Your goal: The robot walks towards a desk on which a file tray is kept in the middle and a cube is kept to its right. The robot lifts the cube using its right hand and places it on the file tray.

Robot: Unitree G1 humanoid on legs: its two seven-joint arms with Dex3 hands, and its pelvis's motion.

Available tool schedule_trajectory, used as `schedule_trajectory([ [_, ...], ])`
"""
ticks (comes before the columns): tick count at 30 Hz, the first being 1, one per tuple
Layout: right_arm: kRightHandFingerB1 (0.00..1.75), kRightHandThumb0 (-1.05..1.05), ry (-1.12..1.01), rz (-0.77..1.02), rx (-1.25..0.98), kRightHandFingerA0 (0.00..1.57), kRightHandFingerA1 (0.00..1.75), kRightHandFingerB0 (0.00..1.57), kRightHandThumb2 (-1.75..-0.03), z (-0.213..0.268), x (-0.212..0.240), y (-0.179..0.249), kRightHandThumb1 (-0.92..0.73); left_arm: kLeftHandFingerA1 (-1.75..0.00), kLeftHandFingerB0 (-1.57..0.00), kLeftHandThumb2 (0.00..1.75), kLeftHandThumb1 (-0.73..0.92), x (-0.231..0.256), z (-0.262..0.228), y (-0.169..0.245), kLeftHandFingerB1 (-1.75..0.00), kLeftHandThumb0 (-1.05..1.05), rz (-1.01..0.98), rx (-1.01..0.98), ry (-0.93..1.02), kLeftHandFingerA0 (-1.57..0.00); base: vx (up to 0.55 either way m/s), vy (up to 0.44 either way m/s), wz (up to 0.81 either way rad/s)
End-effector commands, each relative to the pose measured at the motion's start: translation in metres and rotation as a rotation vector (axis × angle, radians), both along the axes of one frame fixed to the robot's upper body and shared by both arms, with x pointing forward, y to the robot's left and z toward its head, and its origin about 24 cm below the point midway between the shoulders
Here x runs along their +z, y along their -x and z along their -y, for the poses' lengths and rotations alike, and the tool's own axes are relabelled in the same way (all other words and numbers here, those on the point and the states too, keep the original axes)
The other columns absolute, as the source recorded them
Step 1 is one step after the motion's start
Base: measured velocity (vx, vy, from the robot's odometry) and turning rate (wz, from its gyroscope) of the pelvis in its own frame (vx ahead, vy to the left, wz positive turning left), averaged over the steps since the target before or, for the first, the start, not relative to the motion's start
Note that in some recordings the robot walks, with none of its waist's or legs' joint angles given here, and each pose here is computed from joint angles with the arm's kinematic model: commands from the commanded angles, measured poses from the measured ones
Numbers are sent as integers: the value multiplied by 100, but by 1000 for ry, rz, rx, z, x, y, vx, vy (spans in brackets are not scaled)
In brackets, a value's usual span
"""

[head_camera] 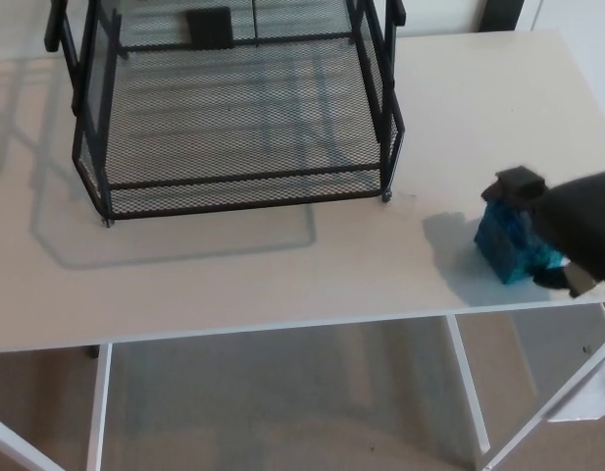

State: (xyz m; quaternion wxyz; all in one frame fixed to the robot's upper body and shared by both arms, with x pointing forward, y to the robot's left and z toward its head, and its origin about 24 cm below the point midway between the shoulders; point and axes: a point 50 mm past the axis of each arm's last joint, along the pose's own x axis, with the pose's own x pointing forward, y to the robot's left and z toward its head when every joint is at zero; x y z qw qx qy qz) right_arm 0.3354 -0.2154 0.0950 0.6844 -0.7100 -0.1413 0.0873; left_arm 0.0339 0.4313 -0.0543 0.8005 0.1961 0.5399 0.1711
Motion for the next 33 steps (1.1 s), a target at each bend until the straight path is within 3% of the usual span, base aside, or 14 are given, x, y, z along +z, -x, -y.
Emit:
schedule_trajectory([
  [1, 82, -27, -35, 124, 29, 84, 152, 84, -72, 3, 64, -12, -72, -113, -22, 69, 72, 7, -7, -3, -96, -100, 21, 6, -32, -45, 0, 0, 0],
  [3, 82, -27, -38, 120, 24, 84, 152, 84, -72, 2, 68, -13, -72, -113, -22, 69, 72, 7, -7, -2, -96, -100, 20, 10, -31, -45, 0, 0, 0],
  [4, 74, -30, -78, 227, 45, 86, 149, 88, -61, 1, 97, -17, -67, -106, -26, 77, 70, 8, -7, -1, -93, -99, 28, 17, -31, -46, 0, 0, 0],
  [5, 69, -31, -109, 277, 25, 87, 155, 88, -59, -1, 125, -22, -64, -112, -21, 68, 73, 8, -8, -2, -94, -99, 20, 6, -34, -50, 0, 0, 0],
  [8, 82, -32, -199, 367, 52, 85, 164, 86, -66, -5, 162, -25, -68, -114, -21, 69, 72, 9, -8, -4, -96, -101, 21, 5, -30, -48, 0, 0, 0],
  [10, 100, -27, -270, 415, 86, 88, 159, 86, -89, -9, 188, -26, -67, -111, -20, 70, 72, 9, -8, -6, -92, -100, 24, 8, -25, -48, 0, 0, 0],
  [15, 94, -29, -360, 418, 113, 93, 138, 88, -80, -37, 230, -27, -64, -113, -21, 71, 72, 8, -6, -8, -98, -101, 14, -32, -18, -45, 0, 0, 0],
  [17, 86, -30, -377, 411, 147, 91, 149, 89, -74, -48, 237, -29, -64, -103, -30, 80, 72, 9, -6, -9, -92, -100, 8, -53, -18, -43, 0, 0, 0],
  [19, 87, -32, -374, 368, 238, 85, 162, 87, -71, -75, 242, -32, -65, -110, -20, 70, 74, 7, -5, -8, -95, -102, 0, -46, -15, -41, 0, 0, 0],
  [24, 75, -30, -307, 351, 298, 89, 161, 92, -74, -108, 241, -31, -64, -111, -17, 68, 74, 3, -1, -4, -97, -104, -8, -46, -1, -43, 0, 0, 0],
  [26, 64, -36, -281, 272, 319, 84, 161, 88, -59, -138, 234, -34, -63, -107, -17, 71, 72, 1, -1, -4, -93, -98, -11, -29, 5, -44, 0, 0, 0],
  [31, 59, -37, -131, 116, 328, 84, 157, 86, -58, -177, 205, -40, -60, -108, -19, 69, 71, -7, 7, -1, -95, -103, -15, -34, 24, -44, 0, 0, 0],
  [32, 125, -44, -63, 187, 360, 93, 161, 83, -65, -182, 192, -42, -54, -110, -15, 70, 72, -8, 9, -1, -99, -102, -19, -42, 29, -41, 0, 0, 0],
  [33, 119, -38, -3, 151, 357, 76, 172, 68, -59, -187, 185, -45, -67, -108, -21, 69, 73, -9, 10, -1, -95, -104, -24, -44, 29, -40, 0, 0, 0],
])
